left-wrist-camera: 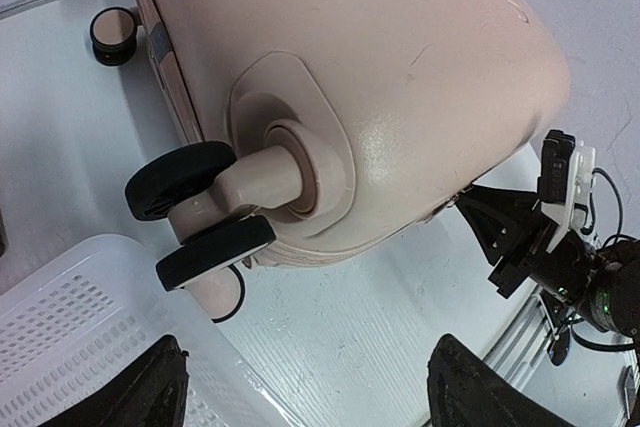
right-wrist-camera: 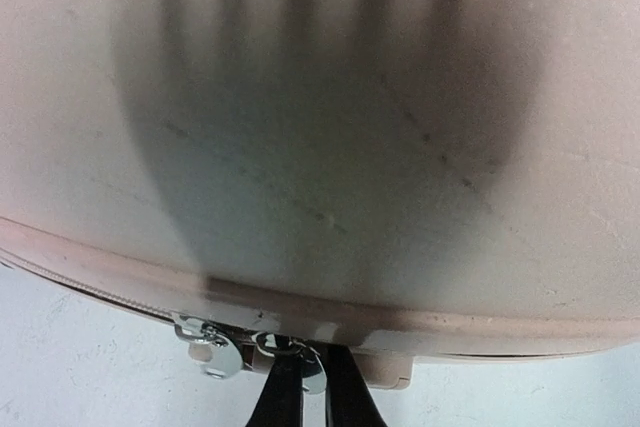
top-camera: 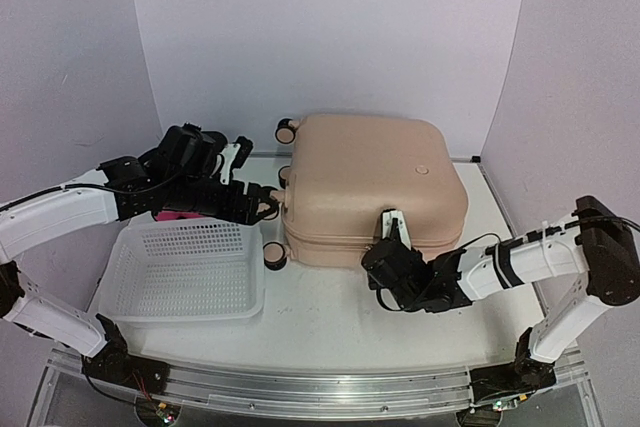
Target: Open, take out, and arrange the luggage
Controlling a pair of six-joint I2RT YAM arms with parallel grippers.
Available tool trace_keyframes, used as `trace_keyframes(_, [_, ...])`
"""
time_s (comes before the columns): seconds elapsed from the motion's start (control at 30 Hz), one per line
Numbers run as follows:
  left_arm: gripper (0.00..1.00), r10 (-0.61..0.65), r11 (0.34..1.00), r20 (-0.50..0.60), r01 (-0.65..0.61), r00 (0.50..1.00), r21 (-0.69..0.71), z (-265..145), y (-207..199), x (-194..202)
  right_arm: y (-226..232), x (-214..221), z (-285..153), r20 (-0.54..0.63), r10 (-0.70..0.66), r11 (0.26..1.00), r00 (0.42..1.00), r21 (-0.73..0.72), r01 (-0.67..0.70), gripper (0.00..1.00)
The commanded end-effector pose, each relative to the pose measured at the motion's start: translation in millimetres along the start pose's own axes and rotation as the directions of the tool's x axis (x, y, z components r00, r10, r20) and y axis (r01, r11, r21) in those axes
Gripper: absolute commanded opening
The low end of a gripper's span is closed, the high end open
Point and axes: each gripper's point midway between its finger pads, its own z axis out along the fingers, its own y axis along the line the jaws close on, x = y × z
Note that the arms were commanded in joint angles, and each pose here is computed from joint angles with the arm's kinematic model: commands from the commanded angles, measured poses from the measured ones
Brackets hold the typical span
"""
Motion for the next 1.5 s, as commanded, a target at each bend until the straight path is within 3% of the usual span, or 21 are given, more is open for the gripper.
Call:
trace_keyframes(0.0, [0.85,0.005,0.999,0.060,-0.007,0.998,0.040,-9.3,-8.5,-16.6,-6.8,-33.7,-8.4,0.054,0.031,0.999,0.998,0.042,-0.033,0.00])
trace_keyframes(0.1, [0.90,0.018,0.998,0.049,-0.021,0.999,0.057,-7.0,-11.0,-16.0,-25.3,-25.5,-15.6,0.019,-0.047,0.995,0.999,0.083,0.045,0.00])
trace_keyframes(0.23, [0.94,0.037,0.997,0.030,-0.039,0.999,0.062,-0.7,-9.4,-13.9,-27.6,-19.2,-20.2,-0.028,-0.152,0.988,0.988,0.020,0.152,0.00])
trace_keyframes(0.37, [0.96,0.035,0.995,0.006,-0.035,0.999,0.089,6.7,-13.3,-13.3,-51.9,-11.1,-22.1,-0.086,-0.176,0.982,0.981,0.060,0.181,0.00])
trace_keyframes(0.53, [0.96,0.031,0.996,-0.025,-0.029,0.999,0.084,18.6,-10.7,-8.7,-77.8,-4.5,-22.1,-0.118,-0.143,0.986,0.983,0.073,0.152,0.00])
trace_keyframes(0.67, [0.91,0.030,0.997,-0.035,-0.027,0.999,0.071,24.6,-7.6,-7.1,-89.8,3.0,-21.8,-0.156,-0.211,0.974,0.965,0.049,0.221,0.00])
trace_keyframes(0.87, [0.90,0.027,0.999,-0.048,-0.025,0.998,0.038,33.3,0.7,-4.3,-139.8,6.5,-24.0,-0.179,-0.282,0.933,0.943,0.178,0.313,0.00])
trace_keyframes(1.1, [0.84,0.004,0.999,-0.045,-0.002,0.999,0.042,31.7,0.8,-7.5,-129.6,23.6,-16.6,-0.293,-0.362,0.932,0.885,-0.084,0.354,0.00])
trace_keyframes(1.3, [0.85,-0.043,0.992,-0.032,0.047,0.999,0.120,20.6,-14.0,-9.9,-108.9,27.3,-29.4,-0.235,-0.407,0.891,0.883,-0.317,0.326,0.00])
trace_keyframes(1.47, [0.92,-0.172,0.970,0.004,0.169,0.985,0.174,1.8,-24.1,-17.6,-107.6,28.8,-31.5,-0.225,-0.413,0.883,0.883,-0.337,0.327,0.00])
